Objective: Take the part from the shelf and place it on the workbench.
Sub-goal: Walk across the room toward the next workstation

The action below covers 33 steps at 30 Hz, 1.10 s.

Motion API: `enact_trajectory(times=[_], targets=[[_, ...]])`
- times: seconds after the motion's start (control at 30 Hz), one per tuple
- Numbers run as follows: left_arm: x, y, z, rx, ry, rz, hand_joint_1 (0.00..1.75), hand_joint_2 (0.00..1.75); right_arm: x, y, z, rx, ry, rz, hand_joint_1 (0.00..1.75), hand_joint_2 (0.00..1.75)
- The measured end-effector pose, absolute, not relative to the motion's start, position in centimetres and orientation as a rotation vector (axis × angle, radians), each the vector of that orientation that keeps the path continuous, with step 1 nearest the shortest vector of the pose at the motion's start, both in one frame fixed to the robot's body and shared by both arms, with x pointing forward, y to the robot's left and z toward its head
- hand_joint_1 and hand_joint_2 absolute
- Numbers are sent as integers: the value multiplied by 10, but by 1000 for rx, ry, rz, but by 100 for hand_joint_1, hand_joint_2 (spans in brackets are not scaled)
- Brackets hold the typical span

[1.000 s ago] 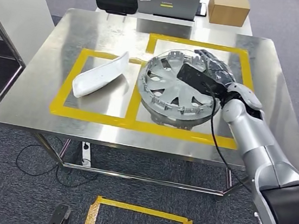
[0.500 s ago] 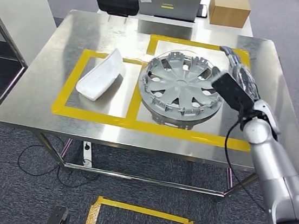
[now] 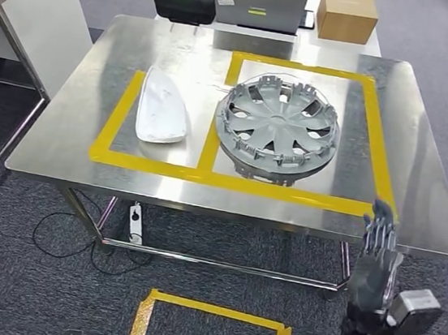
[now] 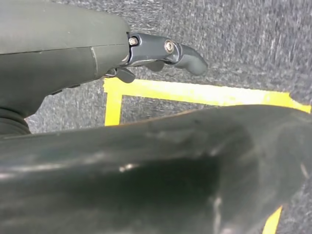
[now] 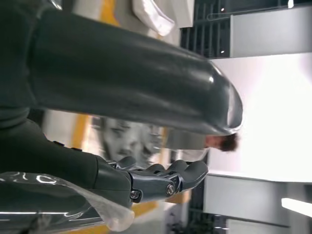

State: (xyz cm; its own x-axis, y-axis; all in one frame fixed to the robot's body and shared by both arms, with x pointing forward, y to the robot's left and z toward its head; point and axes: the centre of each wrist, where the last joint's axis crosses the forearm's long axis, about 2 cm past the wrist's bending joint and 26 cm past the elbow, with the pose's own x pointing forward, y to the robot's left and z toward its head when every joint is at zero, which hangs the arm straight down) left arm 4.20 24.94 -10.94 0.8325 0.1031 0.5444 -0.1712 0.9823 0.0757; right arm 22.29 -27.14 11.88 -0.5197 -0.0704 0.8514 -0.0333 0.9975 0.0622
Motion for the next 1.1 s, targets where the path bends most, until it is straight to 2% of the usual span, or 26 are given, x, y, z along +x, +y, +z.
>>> enact_trajectory(times=[0.13, 0.37, 0.47, 0.67, 0.83, 1.1], targets=[[41, 248, -109, 130, -577, 184, 0, 0, 186, -276, 97, 17, -2028, -111, 0, 0], [37, 244, -109, 153, -563, 236, 0, 0, 154, -285, 76, -171, -1874, -221, 0, 0], [37, 241, -109, 157, -557, 256, 0, 0, 144, -289, 59, -288, -1759, -192, 0, 0], [32, 240, -109, 169, -537, 300, 0, 0, 98, -303, -30, -557, -1328, -15, 0, 0], [32, 241, -110, 171, -534, 309, 0, 0, 56, -285, -79, -526, -957, 57, 0, 0], [36, 242, -109, 165, -542, 310, 0, 0, 31, -253, -103, -389, -681, 82, 0, 0]])
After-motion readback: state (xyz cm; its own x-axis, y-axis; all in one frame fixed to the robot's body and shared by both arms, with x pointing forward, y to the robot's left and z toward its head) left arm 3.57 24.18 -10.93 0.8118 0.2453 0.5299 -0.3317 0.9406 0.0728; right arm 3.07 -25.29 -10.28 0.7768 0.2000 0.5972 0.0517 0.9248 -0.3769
